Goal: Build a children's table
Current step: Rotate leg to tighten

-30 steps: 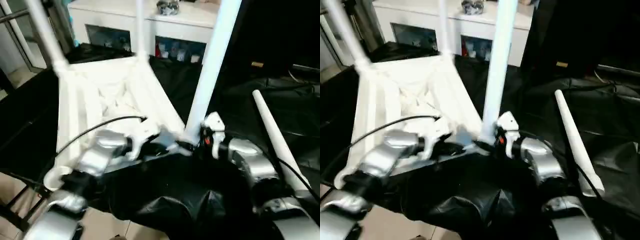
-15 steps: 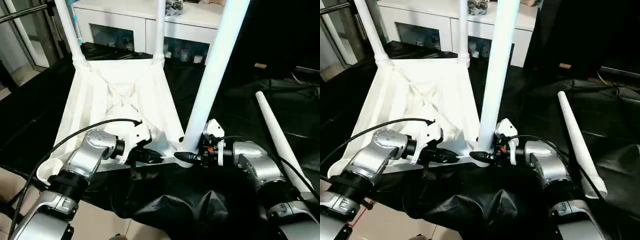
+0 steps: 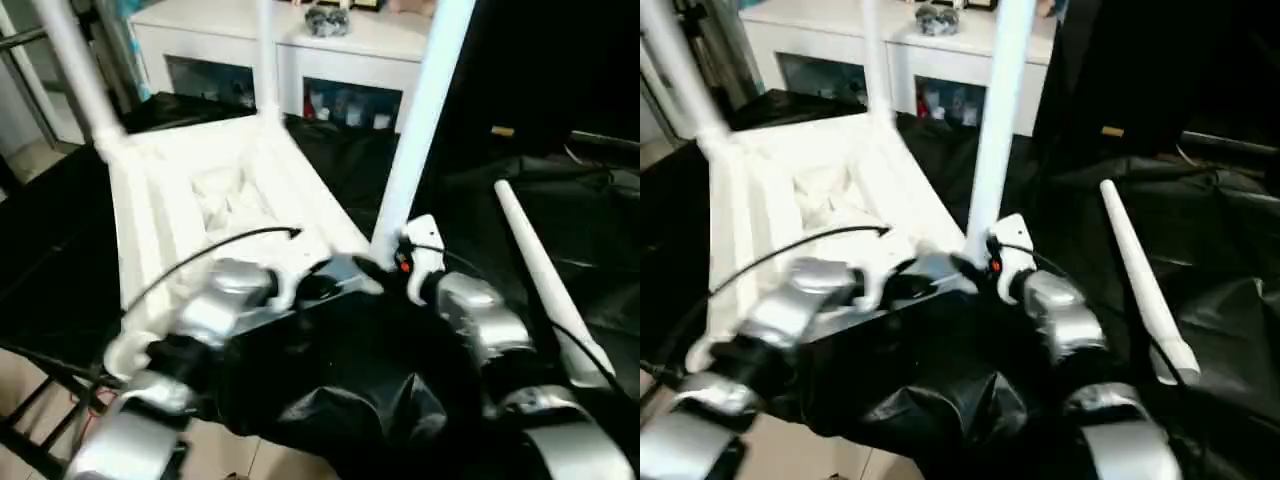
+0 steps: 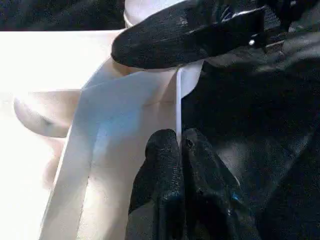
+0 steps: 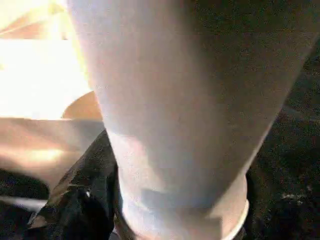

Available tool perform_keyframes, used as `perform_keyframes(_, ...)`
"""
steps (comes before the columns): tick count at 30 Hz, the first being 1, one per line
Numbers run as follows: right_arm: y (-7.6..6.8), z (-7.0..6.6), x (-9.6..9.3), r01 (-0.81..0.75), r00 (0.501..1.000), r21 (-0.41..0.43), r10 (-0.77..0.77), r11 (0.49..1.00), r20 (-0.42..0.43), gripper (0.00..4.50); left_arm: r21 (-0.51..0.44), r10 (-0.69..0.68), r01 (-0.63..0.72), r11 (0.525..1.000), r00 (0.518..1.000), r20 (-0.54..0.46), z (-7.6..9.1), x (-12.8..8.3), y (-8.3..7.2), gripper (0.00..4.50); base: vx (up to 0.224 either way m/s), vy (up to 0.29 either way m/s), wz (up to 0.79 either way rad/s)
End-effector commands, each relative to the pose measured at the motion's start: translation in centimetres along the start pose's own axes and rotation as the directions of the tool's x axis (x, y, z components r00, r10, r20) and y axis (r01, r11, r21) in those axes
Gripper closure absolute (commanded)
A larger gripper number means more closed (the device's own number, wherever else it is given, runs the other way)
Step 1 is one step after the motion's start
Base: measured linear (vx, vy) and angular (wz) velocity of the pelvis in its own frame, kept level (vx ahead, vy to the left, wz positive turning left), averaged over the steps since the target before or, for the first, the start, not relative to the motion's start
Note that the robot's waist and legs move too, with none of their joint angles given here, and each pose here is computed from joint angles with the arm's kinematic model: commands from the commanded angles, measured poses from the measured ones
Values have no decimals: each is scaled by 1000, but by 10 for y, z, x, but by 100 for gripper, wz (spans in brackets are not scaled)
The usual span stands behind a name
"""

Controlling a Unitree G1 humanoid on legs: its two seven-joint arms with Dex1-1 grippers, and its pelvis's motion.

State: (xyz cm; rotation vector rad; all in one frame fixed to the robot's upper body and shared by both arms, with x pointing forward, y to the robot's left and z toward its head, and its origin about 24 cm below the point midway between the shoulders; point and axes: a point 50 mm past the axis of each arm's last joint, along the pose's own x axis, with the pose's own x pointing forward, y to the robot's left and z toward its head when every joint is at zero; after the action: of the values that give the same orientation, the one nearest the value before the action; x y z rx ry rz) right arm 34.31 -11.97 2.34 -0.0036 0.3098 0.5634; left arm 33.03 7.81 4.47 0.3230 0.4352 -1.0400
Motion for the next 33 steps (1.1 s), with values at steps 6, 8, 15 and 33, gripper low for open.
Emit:
perform_keyframes(6, 24, -22, 4, -148, 985, 23, 150, 989, -87, 65, 50, -109, 105, 993, 990, 94, 19, 8, -14, 450, 0, 0, 0)
perform_keyframes(8, 20, -15, -1, -257, 965, -29, 255, 966, -61, 60, 66, -158, 153, 986, 984, 83, 13, -1, -12, 450, 0, 0, 0)
perform_keyframes(15, 14, -5, -16, -427, 904, -98, 426, 899, -36, 60, 90, -257, 250, 964, 964, 73, 5, -15, -13, 450, 0, 0, 0)
perform_keyframes(33, 14, -12, -45, -682, 729, -74, 670, 727, -141, 167, 99, -347, 346, 933, 938, -3, -9, -38, -7, 450, 0, 0, 0)
